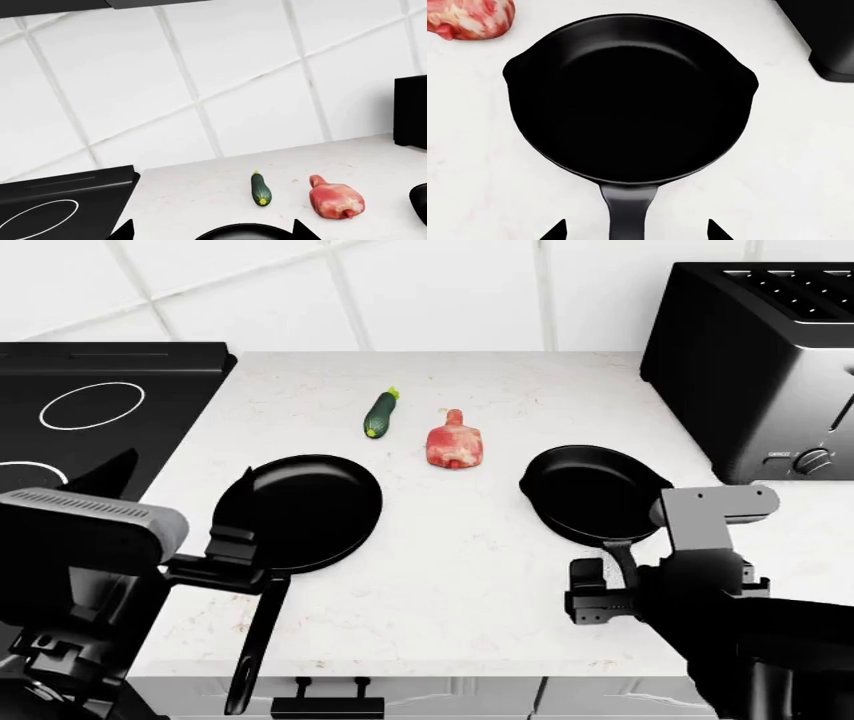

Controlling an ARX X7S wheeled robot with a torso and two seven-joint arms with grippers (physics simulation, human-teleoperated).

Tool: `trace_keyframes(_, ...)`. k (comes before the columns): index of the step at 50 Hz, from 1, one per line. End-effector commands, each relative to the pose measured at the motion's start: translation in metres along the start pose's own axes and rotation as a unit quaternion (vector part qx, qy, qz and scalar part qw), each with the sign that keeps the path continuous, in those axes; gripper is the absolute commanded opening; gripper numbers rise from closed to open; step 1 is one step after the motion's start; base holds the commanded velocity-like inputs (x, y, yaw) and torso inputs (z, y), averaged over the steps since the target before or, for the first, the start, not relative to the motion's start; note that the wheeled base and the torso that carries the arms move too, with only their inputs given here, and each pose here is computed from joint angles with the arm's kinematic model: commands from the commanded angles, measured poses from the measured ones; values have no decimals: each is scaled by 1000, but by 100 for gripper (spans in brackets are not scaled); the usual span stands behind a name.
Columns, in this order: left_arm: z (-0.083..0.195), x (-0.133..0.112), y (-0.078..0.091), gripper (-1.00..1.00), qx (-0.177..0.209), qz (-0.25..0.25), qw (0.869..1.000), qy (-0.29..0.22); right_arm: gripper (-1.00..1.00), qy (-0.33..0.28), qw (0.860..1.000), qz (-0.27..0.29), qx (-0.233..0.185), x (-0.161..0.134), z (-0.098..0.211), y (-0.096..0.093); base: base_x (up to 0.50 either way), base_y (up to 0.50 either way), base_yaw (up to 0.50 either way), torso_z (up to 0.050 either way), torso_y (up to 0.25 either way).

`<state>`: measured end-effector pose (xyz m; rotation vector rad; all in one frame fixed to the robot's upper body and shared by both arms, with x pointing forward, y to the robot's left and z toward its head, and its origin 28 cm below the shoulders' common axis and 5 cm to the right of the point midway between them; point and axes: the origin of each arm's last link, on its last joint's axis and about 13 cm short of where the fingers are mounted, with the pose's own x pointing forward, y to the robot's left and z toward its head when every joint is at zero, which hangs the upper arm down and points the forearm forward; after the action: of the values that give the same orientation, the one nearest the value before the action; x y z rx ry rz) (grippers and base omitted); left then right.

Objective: Place both pans onto different burners. Then place the zucchini and the pork chop on different pans.

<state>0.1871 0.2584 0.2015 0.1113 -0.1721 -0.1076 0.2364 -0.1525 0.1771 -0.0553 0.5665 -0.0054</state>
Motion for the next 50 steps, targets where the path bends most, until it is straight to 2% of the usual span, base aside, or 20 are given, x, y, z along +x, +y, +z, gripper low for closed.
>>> trace_keyframes(1, 0, -1, -1, 100, -5, -4, 1000, 1, 100, 16, 1000, 5, -1, 8, -11, 2, 0, 0, 0, 0, 0)
trace_keyframes(8, 0, 0, -1, 100, -5, -3, 1000, 2, 100, 20, 1000, 10, -4, 10, -13, 4, 0, 0, 0, 0, 0)
trace_keyframes(9, 0, 0, 0, 100, -5, -3, 1000, 2, -100, 20, 1000, 10, -4, 10, -13, 4, 0, 0, 0, 0, 0)
trace_keyframes(27, -3, -1, -1, 100, -5, -2, 1000, 4, -100, -6, 1000, 9, 8, 1, -9, 1, 0, 0, 0, 0, 0)
trace_keyframes(41, -8, -1, -3, 100, -5, -3, 1000, 14, -100, -90, 996, 1, 0, -39, 18, -1, 0, 0, 0, 0, 0)
trace_keyframes(50, -15, 4, -5, 100, -11, -9, 999, 39, -100, -132, 991, -2, -7, -65, 26, -1, 0, 0, 0, 0, 1)
